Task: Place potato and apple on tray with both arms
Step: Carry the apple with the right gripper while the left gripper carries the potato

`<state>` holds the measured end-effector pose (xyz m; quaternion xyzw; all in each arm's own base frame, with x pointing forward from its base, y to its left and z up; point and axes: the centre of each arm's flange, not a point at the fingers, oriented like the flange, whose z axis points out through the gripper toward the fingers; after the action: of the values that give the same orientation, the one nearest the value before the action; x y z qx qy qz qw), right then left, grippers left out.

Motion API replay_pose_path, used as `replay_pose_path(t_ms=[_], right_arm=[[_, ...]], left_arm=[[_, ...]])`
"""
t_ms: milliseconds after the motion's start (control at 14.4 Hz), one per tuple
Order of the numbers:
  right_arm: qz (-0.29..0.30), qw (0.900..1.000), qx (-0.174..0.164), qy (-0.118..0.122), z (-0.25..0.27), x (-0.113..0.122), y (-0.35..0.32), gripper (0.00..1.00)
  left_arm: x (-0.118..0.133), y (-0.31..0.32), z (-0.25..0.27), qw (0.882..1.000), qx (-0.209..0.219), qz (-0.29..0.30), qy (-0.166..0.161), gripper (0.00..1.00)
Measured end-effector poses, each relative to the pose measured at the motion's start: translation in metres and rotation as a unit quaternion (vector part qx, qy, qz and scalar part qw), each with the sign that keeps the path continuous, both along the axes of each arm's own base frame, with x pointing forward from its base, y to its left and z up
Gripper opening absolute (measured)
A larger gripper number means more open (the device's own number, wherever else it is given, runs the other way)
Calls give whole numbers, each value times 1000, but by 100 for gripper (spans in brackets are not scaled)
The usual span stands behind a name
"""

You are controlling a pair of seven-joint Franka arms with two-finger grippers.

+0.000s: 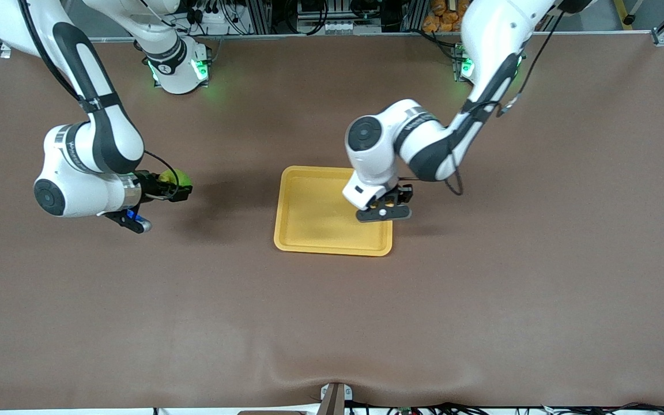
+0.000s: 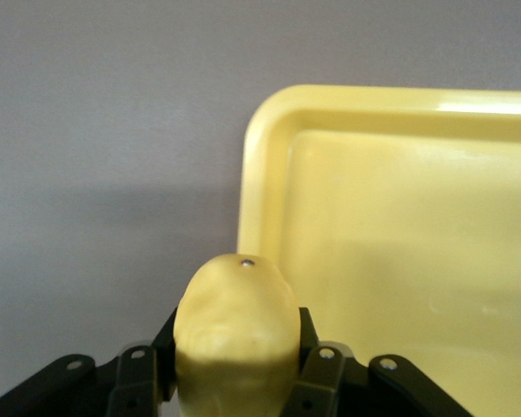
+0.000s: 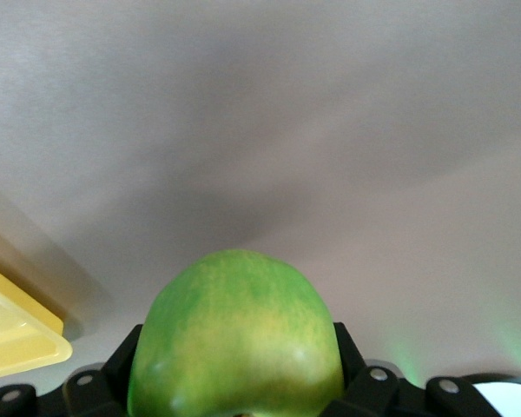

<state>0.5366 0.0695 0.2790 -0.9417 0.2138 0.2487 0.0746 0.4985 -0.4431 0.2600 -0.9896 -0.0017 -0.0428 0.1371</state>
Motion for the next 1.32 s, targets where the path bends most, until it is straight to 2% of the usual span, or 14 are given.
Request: replay_pose_path(t_ms=[278,486,764,973,1042,1320], right_arm=[[-19,1000,-11,-4,0,2,13,86],[-43,999,-24,-12,-3,3,38,86],[-71,997,-34,-18,-10,4,65,86],[-111,994,-8,-19,-18,5,92,86],[-122,992,2,-19,-21,5,100,86],[-141,990,20,-16,-26,1,127,86]], left_arm=[[-4,-28,-27,1000,20,2,-14,52],[3,-32,-38,1000,24,5,-16,52],[-2,-36,-64,999,45,2,-15,52],[-6,-40,-69,999,46,1,-14,52],[-5,-40,-68,999,45,1,-15,57],[1,-47,-54,999,37,2,-27,97]])
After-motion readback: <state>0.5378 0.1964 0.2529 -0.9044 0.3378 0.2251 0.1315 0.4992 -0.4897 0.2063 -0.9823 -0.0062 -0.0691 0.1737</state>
